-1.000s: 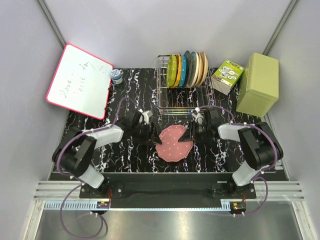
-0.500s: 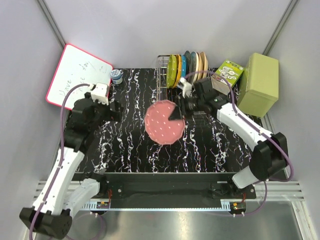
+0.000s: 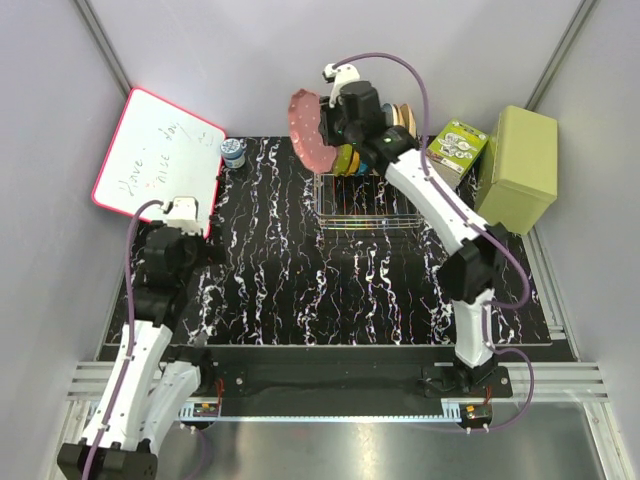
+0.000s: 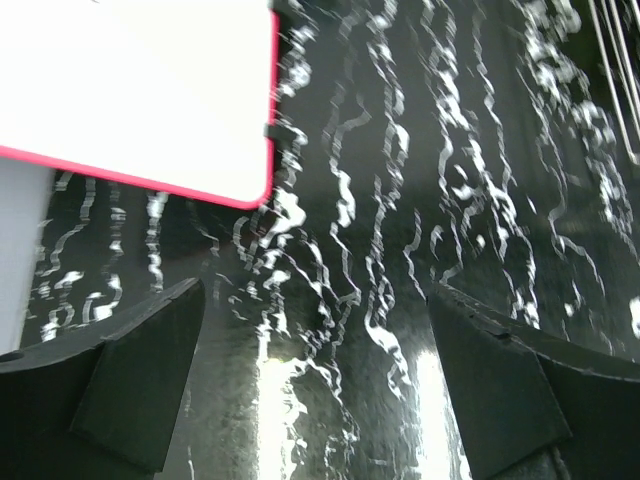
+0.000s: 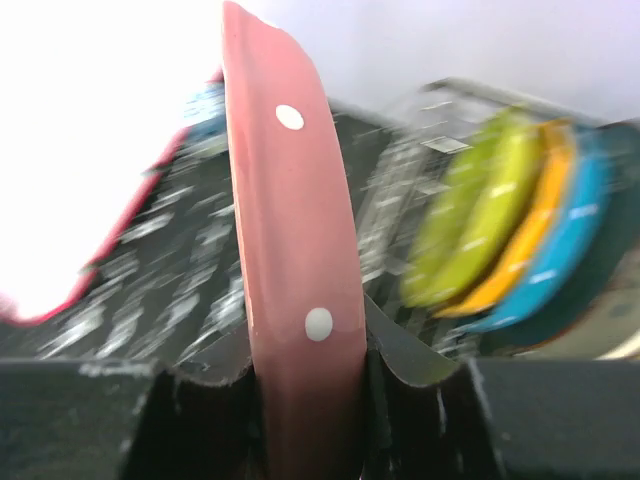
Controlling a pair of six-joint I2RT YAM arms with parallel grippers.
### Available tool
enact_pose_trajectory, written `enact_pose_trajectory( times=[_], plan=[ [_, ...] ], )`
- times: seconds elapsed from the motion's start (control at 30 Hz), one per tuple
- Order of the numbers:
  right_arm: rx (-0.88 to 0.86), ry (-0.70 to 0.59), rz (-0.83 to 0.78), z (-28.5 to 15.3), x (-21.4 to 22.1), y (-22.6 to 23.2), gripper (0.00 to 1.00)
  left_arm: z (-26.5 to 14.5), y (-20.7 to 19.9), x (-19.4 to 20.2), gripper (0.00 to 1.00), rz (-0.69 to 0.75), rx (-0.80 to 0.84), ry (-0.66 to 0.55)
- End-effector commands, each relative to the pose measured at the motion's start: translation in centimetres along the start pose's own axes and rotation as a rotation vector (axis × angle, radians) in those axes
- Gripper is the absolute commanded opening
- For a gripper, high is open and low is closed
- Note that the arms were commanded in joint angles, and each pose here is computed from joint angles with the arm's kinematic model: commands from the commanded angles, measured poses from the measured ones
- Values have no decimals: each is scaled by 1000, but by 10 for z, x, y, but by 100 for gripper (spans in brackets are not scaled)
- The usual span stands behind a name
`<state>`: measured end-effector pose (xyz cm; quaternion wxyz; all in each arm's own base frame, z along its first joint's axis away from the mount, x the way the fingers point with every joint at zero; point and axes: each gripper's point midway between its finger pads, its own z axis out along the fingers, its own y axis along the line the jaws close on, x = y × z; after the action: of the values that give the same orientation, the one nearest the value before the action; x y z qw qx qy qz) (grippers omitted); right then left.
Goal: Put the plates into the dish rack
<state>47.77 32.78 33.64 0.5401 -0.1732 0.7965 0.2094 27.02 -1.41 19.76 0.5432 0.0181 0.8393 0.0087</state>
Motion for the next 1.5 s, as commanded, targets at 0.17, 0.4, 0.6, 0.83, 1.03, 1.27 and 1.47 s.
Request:
enact_pose_trajectory(
  times=[0.17,0.4,0.6,0.83,1.03,1.27,1.47],
  plan=[
    [582,-435,-144,16,-94,-49,0,-3,24,-26,99,-105,-128,-131],
    [720,-571,-216,25,-102,-53,0,0,18,-23,99,-93,-96,-130],
    [759,-573,-249,39,-87,-58,0,0,17,-22,99,-90,-85,-125],
    [770,-560,-234,56,-70,-61,0,0,16,-22,99,-89,-79,-123],
    [782,-540,-231,66,-61,-73,0,1,16,-20,99,-84,-84,-117],
    [781,-498,-209,77,-53,-94,0,6,15,-15,99,-80,-76,-95],
    [776,-457,-197,88,-40,-104,0,10,15,-11,99,-73,-78,-83]
  ],
)
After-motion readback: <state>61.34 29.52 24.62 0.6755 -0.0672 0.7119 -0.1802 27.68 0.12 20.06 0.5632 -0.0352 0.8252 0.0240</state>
